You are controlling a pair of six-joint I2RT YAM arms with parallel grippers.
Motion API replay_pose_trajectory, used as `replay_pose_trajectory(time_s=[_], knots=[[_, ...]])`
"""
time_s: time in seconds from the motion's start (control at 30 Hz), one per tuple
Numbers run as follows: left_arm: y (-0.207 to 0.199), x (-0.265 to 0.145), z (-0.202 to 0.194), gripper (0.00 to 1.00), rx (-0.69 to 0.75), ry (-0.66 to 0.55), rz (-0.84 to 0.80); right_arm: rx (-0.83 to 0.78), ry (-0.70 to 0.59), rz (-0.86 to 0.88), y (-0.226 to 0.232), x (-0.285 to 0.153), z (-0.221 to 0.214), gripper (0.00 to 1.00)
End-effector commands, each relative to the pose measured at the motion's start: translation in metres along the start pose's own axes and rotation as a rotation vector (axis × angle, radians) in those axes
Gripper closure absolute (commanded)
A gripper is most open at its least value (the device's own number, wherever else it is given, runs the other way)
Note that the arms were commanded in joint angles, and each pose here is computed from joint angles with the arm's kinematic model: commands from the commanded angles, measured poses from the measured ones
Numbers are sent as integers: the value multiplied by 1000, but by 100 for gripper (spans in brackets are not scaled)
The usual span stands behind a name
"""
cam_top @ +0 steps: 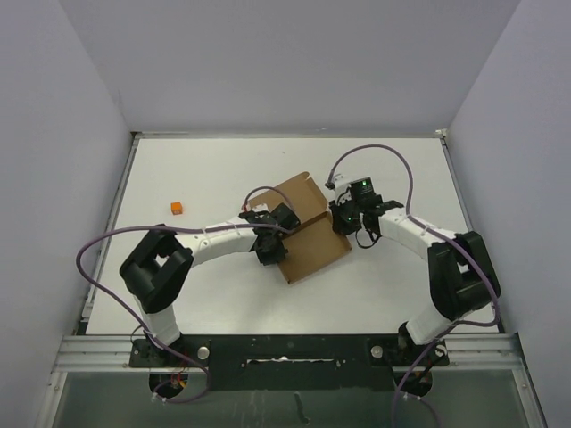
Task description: Fold the paper box
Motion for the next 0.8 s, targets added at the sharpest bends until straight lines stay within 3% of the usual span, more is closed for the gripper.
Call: replay_pose_trajectory(time_s=[0.0,0.27,0.57,0.77], knots=[[-15,-9,11,86,33,-53,-41,-39,-176,-154,-2,-29,33,100],[-30,-19,21,85,92,-137,-270,-95,-268,-263,3,-55,46,100],[-35,-10,23,85,117,-193,-341,-144,-280,-274,11,-56,50,100],[-36,0,23,100,139,-215,-332,-138,-270,-264,13,-52,49,100]])
Point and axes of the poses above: each gripper's point midway between its finger pads, its own x axis out along the fingers, its own y axis along the line the jaws close on, z = x × y, the point moved 10 cm from there along -x, back along the fingers, and after that the axes turned 15 degrees about -x, right-handed, at the moved point
